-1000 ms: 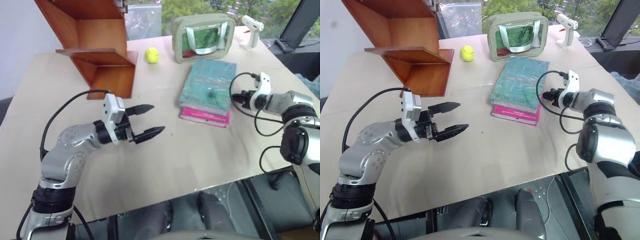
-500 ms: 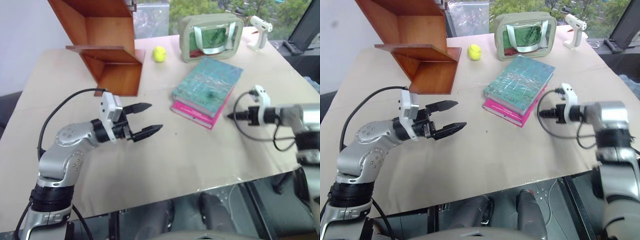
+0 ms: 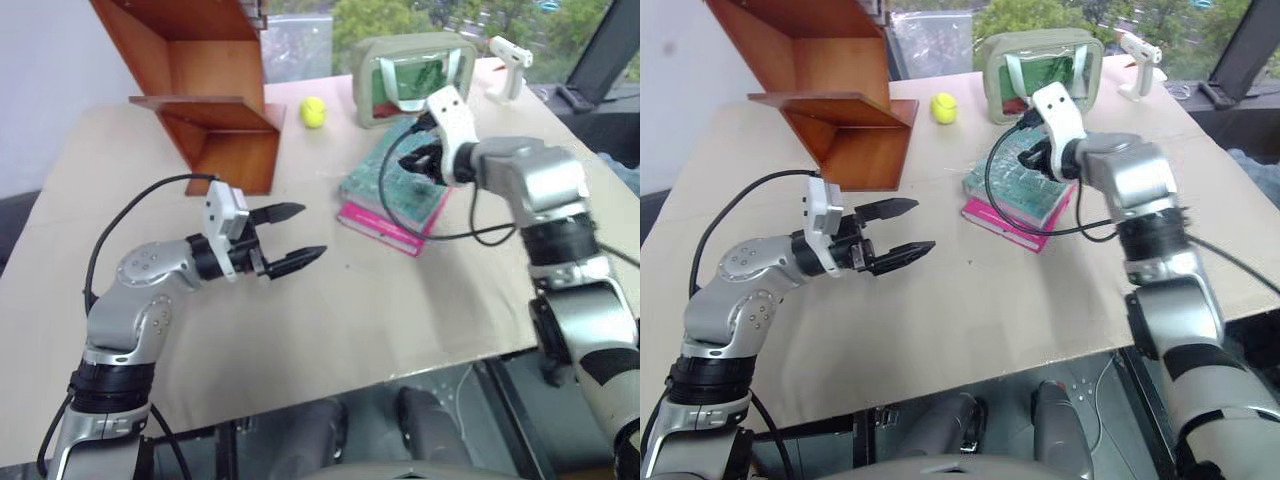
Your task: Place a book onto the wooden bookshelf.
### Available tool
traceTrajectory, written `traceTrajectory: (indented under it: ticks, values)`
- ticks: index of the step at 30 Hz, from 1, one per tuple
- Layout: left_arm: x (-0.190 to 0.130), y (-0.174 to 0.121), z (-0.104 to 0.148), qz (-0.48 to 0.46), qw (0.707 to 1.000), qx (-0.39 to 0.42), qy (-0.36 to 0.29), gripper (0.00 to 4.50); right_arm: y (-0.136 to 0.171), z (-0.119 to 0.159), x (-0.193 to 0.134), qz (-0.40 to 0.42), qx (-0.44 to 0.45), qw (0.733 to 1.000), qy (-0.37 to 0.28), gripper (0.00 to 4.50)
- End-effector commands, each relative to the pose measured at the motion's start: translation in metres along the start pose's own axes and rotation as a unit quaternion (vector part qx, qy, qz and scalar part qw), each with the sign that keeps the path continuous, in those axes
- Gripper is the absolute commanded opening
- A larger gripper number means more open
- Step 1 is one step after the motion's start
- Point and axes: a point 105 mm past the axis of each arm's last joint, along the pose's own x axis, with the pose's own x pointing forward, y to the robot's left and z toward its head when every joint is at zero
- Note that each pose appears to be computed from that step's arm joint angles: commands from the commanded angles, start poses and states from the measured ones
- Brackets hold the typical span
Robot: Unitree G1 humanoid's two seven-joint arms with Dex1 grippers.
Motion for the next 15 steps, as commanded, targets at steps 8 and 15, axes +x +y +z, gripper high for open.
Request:
traceTrajectory:
  ticks: [8,15]
  values:
    - [-0.007,-0.005,0.01,0.016,1.0,0.02,-0.013,4.5,0.03,-0.054,-0.01,0.166,-0.051,0.981,0.085,1.38]
    - [-0.007,-0.005,0.007,0.013,1.0,0.016,-0.011,4.5,0.029,-0.069,-0.046,0.173,-0.069,0.979,0.081,1.38]
